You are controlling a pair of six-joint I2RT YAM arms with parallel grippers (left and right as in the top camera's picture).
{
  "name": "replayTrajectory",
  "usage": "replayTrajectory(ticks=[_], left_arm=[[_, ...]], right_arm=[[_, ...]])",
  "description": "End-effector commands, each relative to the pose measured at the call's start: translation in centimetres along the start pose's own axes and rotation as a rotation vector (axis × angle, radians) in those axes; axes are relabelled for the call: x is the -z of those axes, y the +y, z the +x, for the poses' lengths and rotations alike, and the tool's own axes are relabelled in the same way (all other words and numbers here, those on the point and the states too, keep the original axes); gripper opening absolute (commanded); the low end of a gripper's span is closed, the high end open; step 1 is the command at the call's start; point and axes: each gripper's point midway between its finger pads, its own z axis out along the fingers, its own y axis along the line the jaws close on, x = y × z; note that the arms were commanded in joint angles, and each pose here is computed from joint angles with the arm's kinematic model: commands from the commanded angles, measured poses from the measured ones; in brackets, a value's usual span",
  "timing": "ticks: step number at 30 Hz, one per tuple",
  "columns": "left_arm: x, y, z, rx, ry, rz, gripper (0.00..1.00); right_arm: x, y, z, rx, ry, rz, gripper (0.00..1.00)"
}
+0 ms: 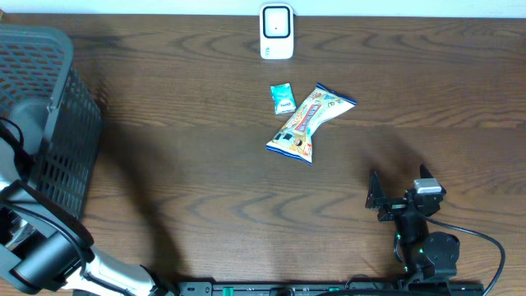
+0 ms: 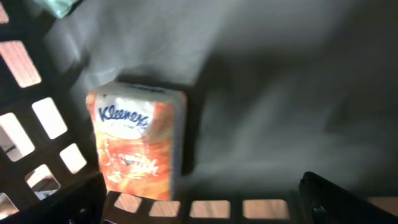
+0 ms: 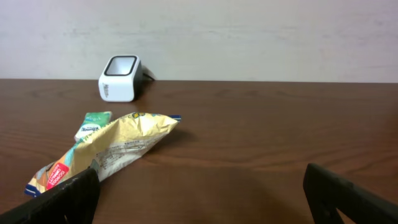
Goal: Scan the item barcode
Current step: 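Reach the left gripper into the basket and grasp the orange tissue pack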
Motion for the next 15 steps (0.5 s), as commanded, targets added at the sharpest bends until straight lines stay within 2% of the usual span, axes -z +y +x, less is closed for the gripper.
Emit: replayTrajectory(ticks=[1, 10, 12, 13, 14, 15], left_arm=[[-1.2, 1.5, 0.3, 0.041, 0.006, -0.086, 0.98], [-3.6, 1.5, 0.9, 0.041, 0.002, -0.084, 0.99], [-4.1, 1.4, 1.0, 0.043, -0.004, -0.081, 0.92], [-4.3, 1.4, 1.0, 0.043, -0.005, -0.08, 0.84], [-4.4, 1.4, 1.1, 0.042, -0.004, -0.081, 0.7], [-4.4, 1.4, 1.1, 0.042, -0.003, -0.081, 0.64]], right_arm=[[0.0, 0.2, 0.0, 0.005, -0.001, -0.005, 0.99], [0.0, 0.2, 0.0, 0.005, -0.001, -0.005, 0.99], [0.0, 0.2, 0.0, 0.005, -0.001, -0.005, 0.99], [0.0, 0.2, 0.0, 0.005, 0.0, -0.005, 0.99], [0.0, 0.2, 0.0, 0.005, -0.001, -0.005, 0.99], [0.0, 0.2, 0.0, 0.005, -0.001, -0.005, 0.99]])
